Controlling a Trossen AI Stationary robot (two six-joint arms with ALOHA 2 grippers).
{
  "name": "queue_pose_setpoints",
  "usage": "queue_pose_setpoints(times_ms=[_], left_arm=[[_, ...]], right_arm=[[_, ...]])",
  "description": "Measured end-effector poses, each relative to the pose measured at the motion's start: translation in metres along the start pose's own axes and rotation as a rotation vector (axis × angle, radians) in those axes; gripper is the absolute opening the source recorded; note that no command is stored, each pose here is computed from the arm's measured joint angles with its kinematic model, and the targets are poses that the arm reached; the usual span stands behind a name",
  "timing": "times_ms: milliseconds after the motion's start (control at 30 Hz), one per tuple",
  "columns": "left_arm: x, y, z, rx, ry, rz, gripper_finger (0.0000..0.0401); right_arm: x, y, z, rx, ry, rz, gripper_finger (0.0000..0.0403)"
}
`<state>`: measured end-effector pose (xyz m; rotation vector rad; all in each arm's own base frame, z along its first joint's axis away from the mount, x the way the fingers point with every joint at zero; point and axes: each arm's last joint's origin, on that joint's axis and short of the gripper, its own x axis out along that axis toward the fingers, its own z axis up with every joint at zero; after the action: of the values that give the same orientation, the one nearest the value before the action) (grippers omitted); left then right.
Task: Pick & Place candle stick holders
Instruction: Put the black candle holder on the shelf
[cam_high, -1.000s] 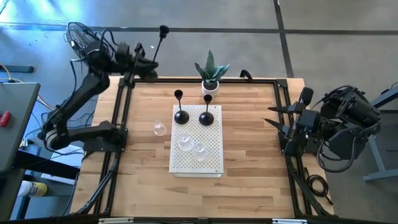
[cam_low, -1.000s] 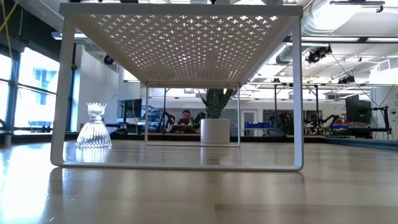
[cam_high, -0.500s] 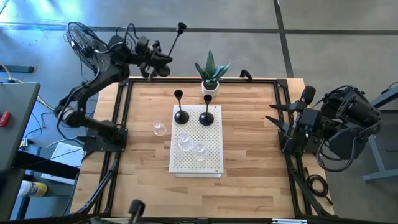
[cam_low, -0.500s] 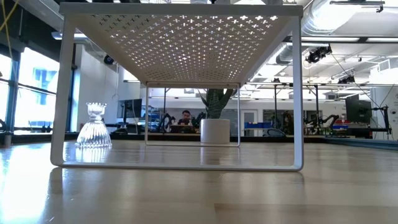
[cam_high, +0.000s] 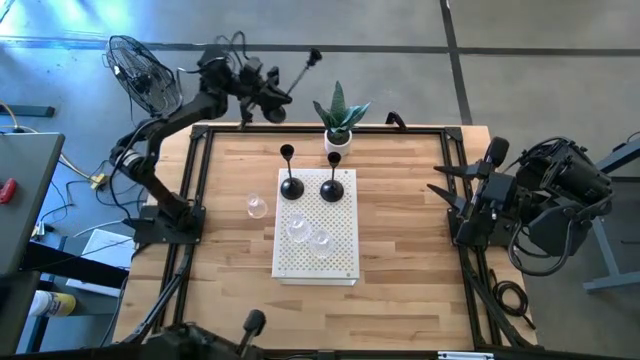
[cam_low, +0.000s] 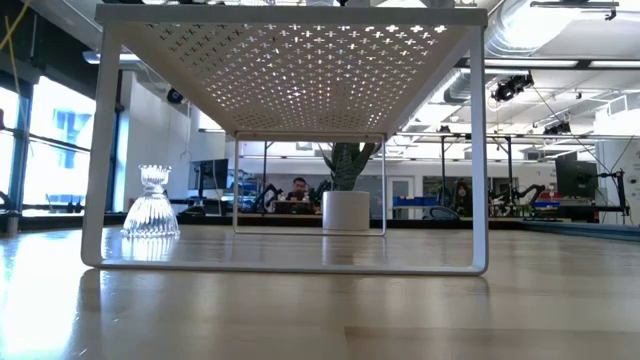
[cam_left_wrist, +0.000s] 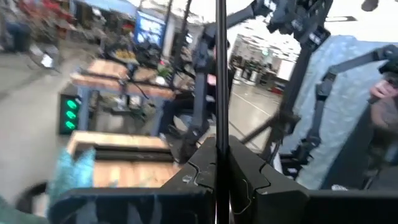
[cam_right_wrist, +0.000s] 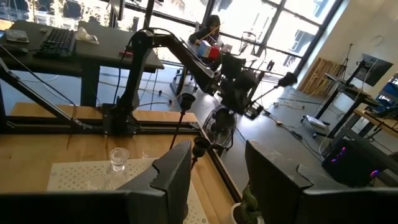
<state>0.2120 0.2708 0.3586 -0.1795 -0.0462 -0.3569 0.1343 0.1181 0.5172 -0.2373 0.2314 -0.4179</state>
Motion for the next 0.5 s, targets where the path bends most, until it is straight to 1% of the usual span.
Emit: queue_pose_setpoints(times_ms=[67, 267, 500], left_arm=[[0.007, 0.005, -0.008, -0.021, 0.013, -0.024, 0.001], [0.03, 0.012, -0.025, -0.013, 0.031, -0.096, 0.001], [0.058, 0.009, -0.039, -0.015, 0.048, -0.175, 0.001]], right_arm=[[0.0, 0.0, 0.0, 0.001, 0.0, 0.0, 0.0144], [0.0, 0.0, 0.0, 0.001, 0.0, 0.0, 0.0144], [0.0, 0.0, 0.0, 0.002, 0.0, 0.0, 0.0144]])
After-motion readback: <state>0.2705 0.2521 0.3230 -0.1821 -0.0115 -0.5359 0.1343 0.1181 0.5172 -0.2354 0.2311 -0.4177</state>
